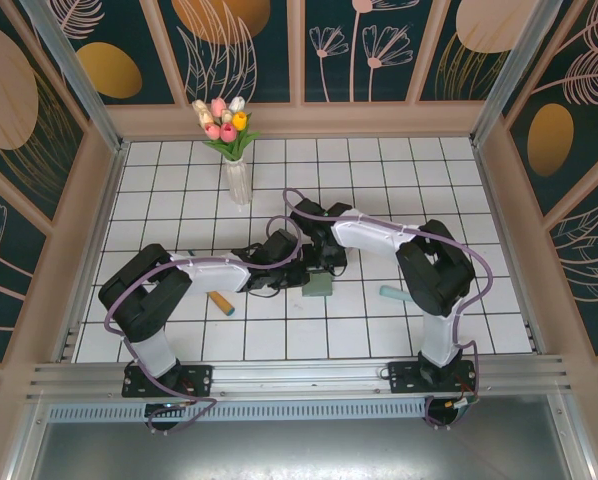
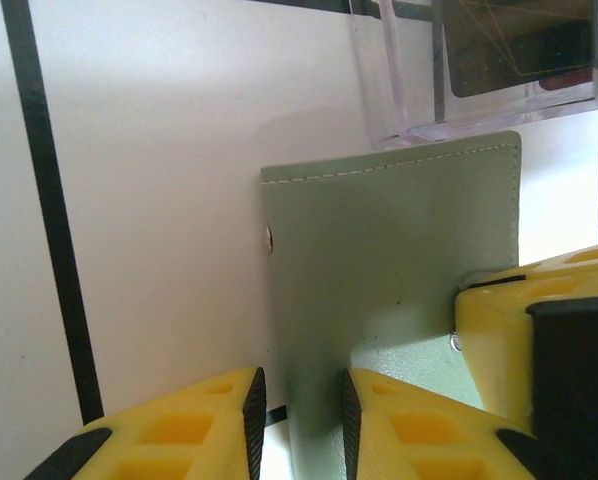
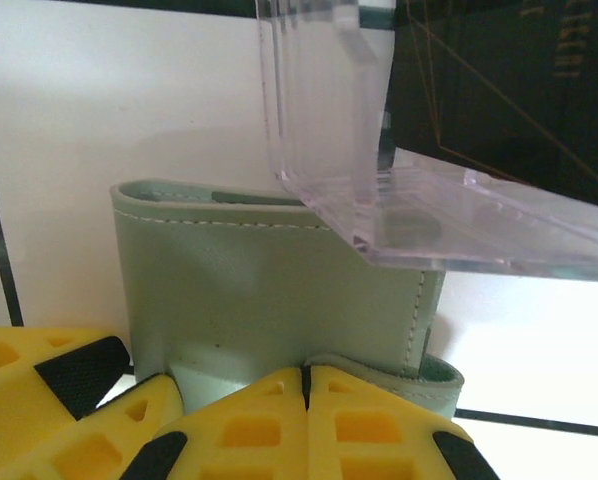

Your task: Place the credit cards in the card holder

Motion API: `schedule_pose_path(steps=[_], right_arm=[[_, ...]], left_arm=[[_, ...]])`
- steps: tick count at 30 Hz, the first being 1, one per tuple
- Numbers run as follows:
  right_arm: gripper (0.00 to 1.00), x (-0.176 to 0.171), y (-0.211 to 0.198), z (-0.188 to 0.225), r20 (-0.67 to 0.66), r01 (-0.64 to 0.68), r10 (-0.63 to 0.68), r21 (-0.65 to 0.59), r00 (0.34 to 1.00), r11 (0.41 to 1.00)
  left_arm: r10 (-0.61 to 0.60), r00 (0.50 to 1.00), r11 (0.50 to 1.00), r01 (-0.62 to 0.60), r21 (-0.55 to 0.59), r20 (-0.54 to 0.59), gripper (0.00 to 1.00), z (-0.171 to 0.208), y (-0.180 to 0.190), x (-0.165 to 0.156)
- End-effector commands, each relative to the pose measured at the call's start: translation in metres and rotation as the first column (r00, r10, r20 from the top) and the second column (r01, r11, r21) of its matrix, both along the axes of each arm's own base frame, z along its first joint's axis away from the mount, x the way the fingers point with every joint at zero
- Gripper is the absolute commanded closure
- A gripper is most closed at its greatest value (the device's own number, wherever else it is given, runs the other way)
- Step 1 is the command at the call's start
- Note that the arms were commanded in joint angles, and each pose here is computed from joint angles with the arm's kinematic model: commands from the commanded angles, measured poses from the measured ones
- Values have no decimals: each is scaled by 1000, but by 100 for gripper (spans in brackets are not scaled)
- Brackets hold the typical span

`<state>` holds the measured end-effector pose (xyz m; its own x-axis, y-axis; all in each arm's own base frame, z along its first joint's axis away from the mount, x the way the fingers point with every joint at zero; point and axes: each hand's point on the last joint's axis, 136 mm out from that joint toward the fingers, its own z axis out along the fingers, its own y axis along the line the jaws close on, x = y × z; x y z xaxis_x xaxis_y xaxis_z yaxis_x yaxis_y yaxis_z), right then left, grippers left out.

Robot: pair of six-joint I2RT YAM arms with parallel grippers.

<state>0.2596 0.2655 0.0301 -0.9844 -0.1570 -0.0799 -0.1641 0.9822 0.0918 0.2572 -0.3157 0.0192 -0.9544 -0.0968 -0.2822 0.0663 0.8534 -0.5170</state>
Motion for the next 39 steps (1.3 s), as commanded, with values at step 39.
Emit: schedule_pose_path(steps=[39], right_arm=[[100,-26,29,-21,-88,-48,57,94,994,994]], left_arm=[[-22,1000,999,23,33,-17,71,-9,2,-6]])
